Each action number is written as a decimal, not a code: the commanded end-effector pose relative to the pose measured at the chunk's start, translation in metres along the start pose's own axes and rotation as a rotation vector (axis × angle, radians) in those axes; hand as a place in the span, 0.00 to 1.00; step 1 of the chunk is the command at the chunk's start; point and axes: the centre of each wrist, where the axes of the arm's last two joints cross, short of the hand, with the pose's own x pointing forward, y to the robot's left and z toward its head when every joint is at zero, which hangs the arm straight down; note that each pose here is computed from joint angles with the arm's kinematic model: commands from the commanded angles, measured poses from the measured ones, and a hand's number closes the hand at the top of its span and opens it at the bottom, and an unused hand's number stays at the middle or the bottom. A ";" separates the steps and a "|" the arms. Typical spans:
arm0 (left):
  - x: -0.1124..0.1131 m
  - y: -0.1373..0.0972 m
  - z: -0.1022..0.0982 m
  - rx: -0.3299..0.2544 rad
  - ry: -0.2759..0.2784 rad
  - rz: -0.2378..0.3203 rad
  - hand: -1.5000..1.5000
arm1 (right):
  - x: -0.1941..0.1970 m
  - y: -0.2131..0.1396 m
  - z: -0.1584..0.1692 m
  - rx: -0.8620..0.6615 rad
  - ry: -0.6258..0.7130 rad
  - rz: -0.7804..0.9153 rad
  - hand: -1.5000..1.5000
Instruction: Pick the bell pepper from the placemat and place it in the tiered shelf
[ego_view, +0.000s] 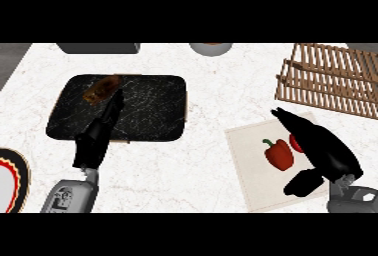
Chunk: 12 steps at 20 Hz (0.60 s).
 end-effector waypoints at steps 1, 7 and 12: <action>0.000 0.003 -0.021 0.019 0.000 0.000 0.50 | -0.027 0.012 -0.003 0.008 0.012 0.020 0.00; 0.002 -0.003 0.011 -0.013 0.003 0.012 0.50 | -0.006 0.014 -0.005 -0.009 0.014 0.023 0.00; -0.003 -0.004 0.002 -0.009 0.009 0.006 0.50 | -0.035 0.024 -0.025 0.008 0.026 0.018 0.00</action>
